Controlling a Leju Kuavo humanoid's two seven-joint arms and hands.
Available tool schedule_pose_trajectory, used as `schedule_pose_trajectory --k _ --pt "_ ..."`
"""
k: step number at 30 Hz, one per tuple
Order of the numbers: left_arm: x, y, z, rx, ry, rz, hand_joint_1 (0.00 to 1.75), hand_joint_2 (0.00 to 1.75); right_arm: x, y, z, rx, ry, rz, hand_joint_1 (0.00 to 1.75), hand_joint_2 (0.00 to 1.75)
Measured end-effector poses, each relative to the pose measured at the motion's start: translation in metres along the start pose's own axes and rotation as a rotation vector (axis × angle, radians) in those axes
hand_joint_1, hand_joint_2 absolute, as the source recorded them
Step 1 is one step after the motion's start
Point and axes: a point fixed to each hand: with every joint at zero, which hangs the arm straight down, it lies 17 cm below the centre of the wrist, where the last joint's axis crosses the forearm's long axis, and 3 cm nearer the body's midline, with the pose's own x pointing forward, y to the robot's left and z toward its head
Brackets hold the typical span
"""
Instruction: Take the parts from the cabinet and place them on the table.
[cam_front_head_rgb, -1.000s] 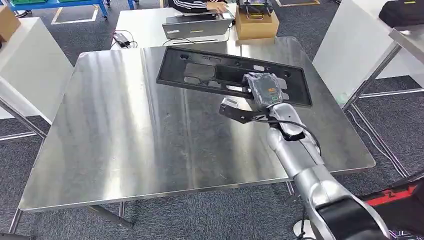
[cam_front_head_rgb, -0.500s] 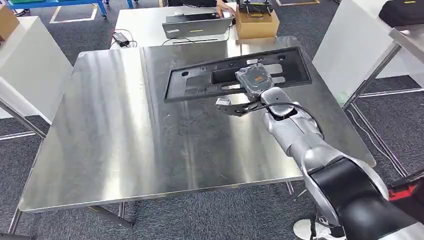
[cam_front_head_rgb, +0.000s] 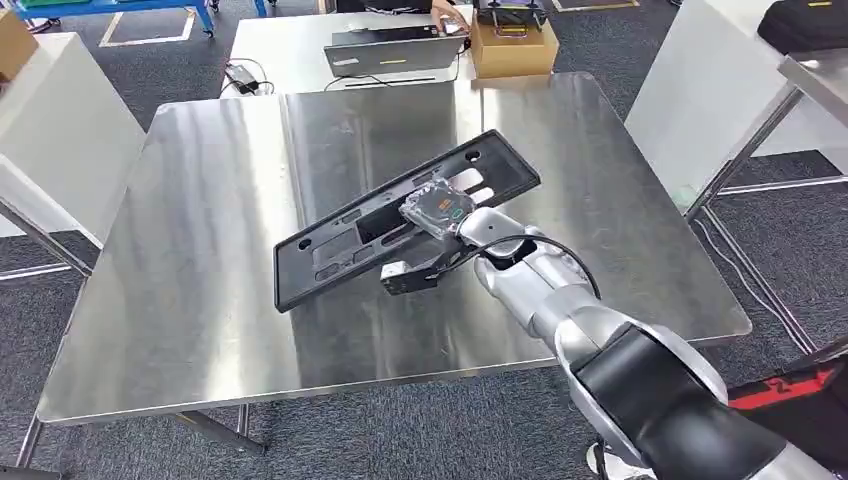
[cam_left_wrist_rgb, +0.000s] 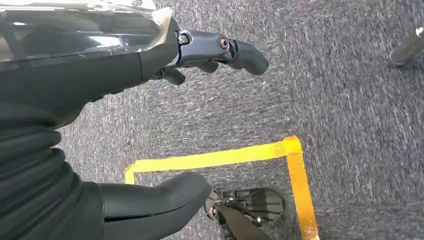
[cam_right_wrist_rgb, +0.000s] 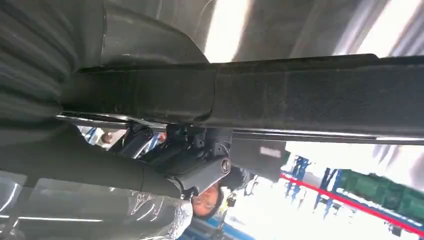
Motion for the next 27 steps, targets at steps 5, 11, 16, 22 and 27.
schedule_pose_trajectory --k 5,11,16,22,27 --pt "0.000 0.000 0.000 0.005 0.000 -0.001 0.00 1.75 0.007 0.004 0.000 0.009 -0.007 -0.011 0.00 0.00" --pt "-0.002 0.000 0.000 0.007 0.011 0.003 0.00 1.75 0.008 0.009 0.000 0.030 -0.003 -0.014 0.00 0.00" --pt "-0.003 0.002 0.000 0.018 0.014 0.010 0.00 0.00 0.012 0.017 0.001 0.066 -0.015 0.011 0.00 0.00" --pt "-0.007 0.004 0.001 0.028 0.021 0.012 0.00 0.00 0.015 0.021 0.001 0.093 -0.015 0.015 0.00 0.00" --pt "-0.010 0.004 0.002 0.029 0.026 0.013 0.00 0.00 0.017 0.022 0.000 0.098 -0.015 0.014 0.00 0.00"
